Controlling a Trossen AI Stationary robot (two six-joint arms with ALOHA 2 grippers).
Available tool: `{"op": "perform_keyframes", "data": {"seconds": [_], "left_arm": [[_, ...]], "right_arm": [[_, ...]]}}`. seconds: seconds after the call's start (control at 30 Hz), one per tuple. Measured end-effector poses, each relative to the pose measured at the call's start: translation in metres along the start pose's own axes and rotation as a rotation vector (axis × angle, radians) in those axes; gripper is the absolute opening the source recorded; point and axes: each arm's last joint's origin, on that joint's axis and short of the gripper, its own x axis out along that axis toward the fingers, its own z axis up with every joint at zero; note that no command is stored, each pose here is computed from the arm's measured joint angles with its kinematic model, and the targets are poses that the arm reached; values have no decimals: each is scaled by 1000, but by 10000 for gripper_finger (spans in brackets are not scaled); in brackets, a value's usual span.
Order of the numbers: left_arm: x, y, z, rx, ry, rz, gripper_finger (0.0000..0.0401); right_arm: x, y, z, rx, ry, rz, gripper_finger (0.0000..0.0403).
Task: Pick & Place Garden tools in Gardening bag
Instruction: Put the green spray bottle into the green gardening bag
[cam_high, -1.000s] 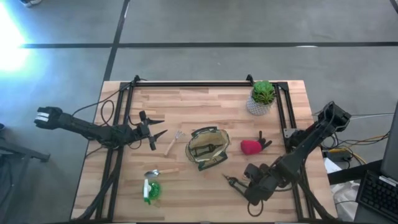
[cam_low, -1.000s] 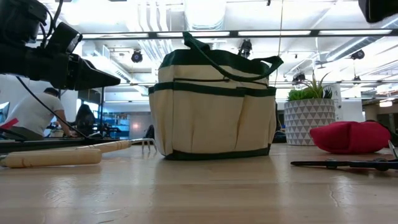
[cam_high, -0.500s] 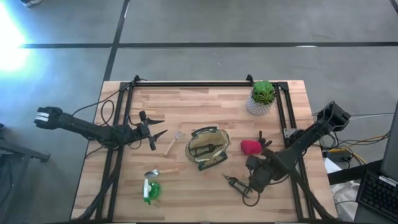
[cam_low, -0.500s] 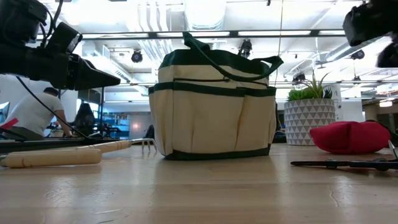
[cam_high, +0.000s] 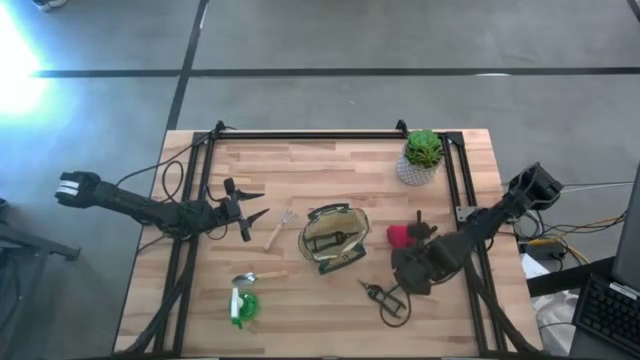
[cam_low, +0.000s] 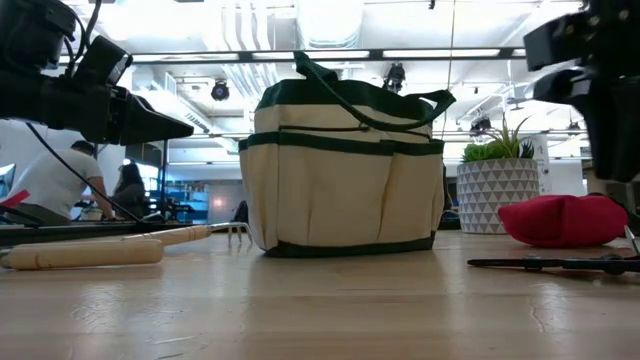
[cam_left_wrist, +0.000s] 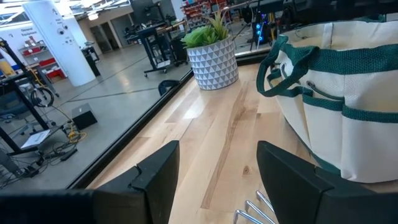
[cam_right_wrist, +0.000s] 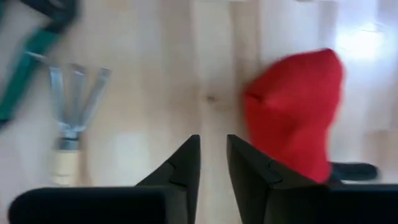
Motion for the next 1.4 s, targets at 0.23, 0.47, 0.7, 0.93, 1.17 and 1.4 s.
{"op": "perform_keyframes", "data": {"seconds": [0.23, 0.47, 0.7, 0.93, 1.17, 1.4], "left_arm": [[0, 0, 0, 0, 0, 0, 218], [0, 0, 0, 0, 0, 0, 218], [0, 0, 0, 0, 0, 0, 218], [0, 0, 0, 0, 0, 0, 218], [0, 0, 0, 0, 0, 0, 218], [0, 0, 0, 0, 0, 0, 218]], "right_arm": [[6, -22, 8, -45, 31, -77, 155], [11, -39, 15, -22, 67, -90, 213], [12, -43, 12, -51, 119, -96, 245], [12, -41, 17, -30, 75, -62, 262], [-6, -41, 27, -26, 9, -29, 255], [-25, -50, 23, -13, -48, -29, 232]]}}
